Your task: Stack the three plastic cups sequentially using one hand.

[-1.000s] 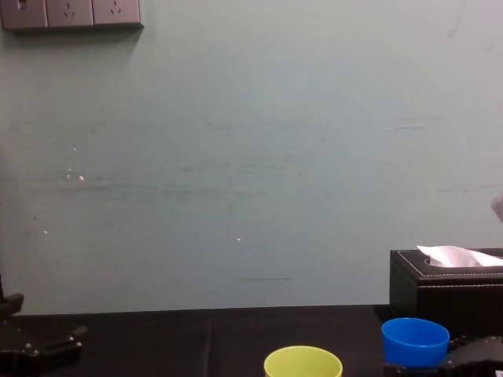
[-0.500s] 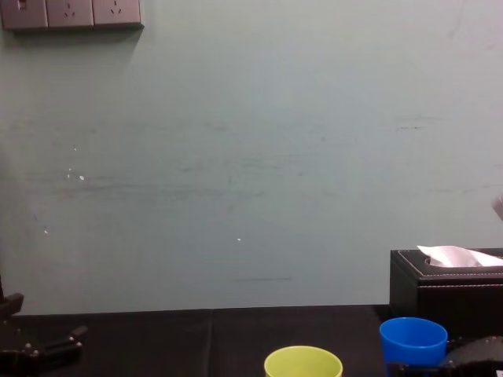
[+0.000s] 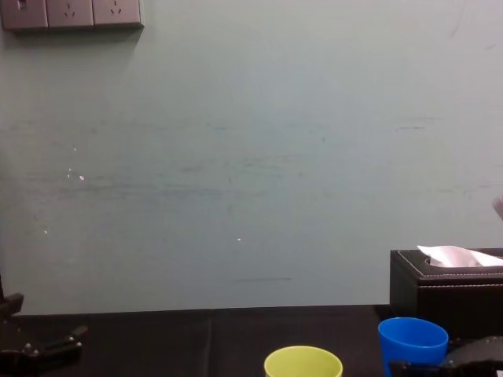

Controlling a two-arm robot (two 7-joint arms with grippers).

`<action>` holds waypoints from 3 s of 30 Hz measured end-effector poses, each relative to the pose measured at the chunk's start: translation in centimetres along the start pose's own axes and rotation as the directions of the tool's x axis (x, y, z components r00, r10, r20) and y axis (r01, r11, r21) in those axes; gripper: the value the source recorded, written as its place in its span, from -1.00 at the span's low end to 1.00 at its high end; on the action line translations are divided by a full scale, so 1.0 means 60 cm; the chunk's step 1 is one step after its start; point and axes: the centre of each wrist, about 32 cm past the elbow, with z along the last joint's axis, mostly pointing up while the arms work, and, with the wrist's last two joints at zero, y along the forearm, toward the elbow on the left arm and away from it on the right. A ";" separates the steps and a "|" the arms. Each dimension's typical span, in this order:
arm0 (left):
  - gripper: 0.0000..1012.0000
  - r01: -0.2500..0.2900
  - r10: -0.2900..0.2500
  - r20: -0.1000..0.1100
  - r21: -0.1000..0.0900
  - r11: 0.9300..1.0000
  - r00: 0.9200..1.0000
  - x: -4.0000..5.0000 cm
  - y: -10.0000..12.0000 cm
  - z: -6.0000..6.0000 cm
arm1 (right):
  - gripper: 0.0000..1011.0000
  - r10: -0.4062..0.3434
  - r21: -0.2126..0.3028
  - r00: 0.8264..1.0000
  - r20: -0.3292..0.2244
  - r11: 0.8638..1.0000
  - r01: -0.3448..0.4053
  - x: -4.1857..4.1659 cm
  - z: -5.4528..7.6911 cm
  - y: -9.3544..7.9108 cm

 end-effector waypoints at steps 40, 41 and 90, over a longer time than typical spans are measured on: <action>1.00 0.000 0.000 0.000 0.000 1.000 1.000 0.000 0.000 0.000 | 0.41 -0.001 0.059 1.000 0.025 0.998 0.000 -0.002 0.071 -0.062; 1.00 0.000 0.000 0.000 0.000 1.000 1.000 0.000 0.000 0.000 | 0.41 0.001 0.064 1.000 0.029 0.998 -0.003 -0.003 0.078 -0.067; 1.00 0.000 0.000 0.000 0.000 1.000 1.000 0.000 0.000 0.000 | 0.41 0.234 0.111 0.965 0.118 0.963 -0.247 -0.108 0.150 -0.058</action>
